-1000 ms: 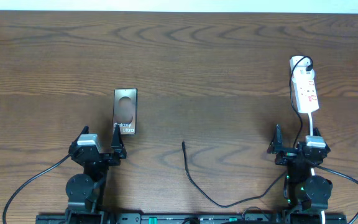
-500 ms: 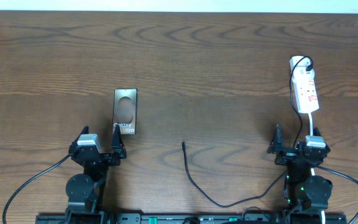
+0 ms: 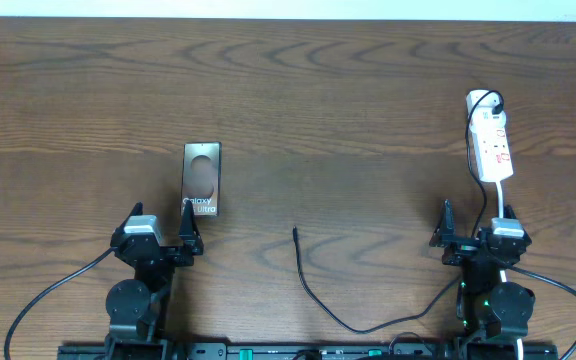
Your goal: Plug charger to phone and switch on socket
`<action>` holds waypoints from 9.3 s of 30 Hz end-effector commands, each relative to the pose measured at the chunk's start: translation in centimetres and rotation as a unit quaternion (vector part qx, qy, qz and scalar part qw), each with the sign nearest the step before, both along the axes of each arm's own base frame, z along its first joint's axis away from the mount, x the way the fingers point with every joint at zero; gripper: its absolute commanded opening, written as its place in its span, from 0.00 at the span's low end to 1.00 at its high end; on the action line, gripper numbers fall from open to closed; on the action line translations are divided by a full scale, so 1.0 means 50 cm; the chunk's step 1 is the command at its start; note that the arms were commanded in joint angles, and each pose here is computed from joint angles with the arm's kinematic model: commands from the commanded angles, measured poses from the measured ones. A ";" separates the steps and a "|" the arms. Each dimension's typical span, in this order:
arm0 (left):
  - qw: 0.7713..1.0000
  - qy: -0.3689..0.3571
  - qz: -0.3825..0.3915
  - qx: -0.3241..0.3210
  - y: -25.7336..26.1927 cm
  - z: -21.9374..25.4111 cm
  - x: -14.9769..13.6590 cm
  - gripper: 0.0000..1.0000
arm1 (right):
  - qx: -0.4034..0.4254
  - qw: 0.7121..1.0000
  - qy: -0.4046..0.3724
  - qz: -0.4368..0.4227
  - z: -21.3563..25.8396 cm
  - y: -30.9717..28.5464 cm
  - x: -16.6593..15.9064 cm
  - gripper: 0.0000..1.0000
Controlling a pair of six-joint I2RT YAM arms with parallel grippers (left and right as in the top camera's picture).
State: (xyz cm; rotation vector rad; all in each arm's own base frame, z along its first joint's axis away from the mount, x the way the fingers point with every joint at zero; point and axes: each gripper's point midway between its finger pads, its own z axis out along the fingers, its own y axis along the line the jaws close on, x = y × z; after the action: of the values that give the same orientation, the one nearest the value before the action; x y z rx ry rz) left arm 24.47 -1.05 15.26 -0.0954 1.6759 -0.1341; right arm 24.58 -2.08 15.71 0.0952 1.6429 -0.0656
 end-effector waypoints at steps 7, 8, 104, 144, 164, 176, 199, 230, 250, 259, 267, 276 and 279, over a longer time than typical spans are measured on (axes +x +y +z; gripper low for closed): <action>1.000 0.026 0.013 -0.001 0.009 -0.033 -0.002 0.86 | 0.006 1.000 -0.002 -0.007 0.001 -0.004 -0.001 0.99; 1.000 0.026 0.013 -0.001 0.009 -0.033 -0.002 0.86 | 0.006 1.000 -0.002 -0.007 0.001 -0.004 -0.001 0.99; 0.971 0.230 -0.002 0.064 -0.003 0.190 0.170 0.87 | 0.006 1.000 -0.002 -0.007 0.001 -0.004 -0.001 0.99; 0.826 0.559 -0.044 0.048 -0.042 -0.060 0.225 0.99 | 0.006 1.000 -0.002 -0.007 0.001 -0.004 -0.001 0.99; 0.754 0.655 -0.030 0.036 -0.044 -0.243 0.221 0.99 | 0.006 1.000 -0.002 -0.007 0.000 -0.004 -0.001 0.99; 0.770 0.636 -0.030 0.036 -0.047 -0.261 0.255 0.99 | 0.006 1.000 -0.002 -0.007 0.001 -0.004 -0.001 0.99; 0.760 0.649 -0.030 0.036 -0.044 -0.312 0.217 0.99 | 0.006 1.000 -0.002 -0.007 0.001 -0.004 -0.001 0.99; 0.760 0.648 -0.030 0.036 -0.043 -0.333 0.206 0.99 | 0.006 1.000 -0.002 -0.007 0.001 -0.004 -0.001 0.99; 0.764 0.643 -0.049 0.016 -0.062 -0.333 0.210 0.98 | 0.006 1.000 -0.002 -0.007 0.000 -0.004 -0.001 0.99; 0.764 0.644 -0.047 0.019 -0.060 -0.334 0.210 0.99 | 0.006 1.000 -0.002 -0.007 0.001 -0.004 -0.001 0.99; 0.761 0.648 -0.033 0.035 -0.046 -0.336 0.206 0.99 | 0.006 1.000 -0.002 -0.007 0.001 -0.004 -0.001 0.99; 0.752 0.657 -0.033 0.035 -0.044 -0.348 0.187 0.99 | 0.006 1.000 -0.002 -0.007 0.001 -0.004 -0.001 0.99; 0.750 0.659 -0.032 0.035 -0.043 -0.359 0.178 0.98 | 0.006 1.000 -0.002 -0.007 0.001 -0.004 -0.001 0.99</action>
State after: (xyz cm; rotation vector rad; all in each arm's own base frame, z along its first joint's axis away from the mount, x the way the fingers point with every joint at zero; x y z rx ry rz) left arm 35.98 -3.17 -0.42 -0.0581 3.0350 -0.0296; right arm 24.56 -2.20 15.73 0.1004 1.6419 -0.0713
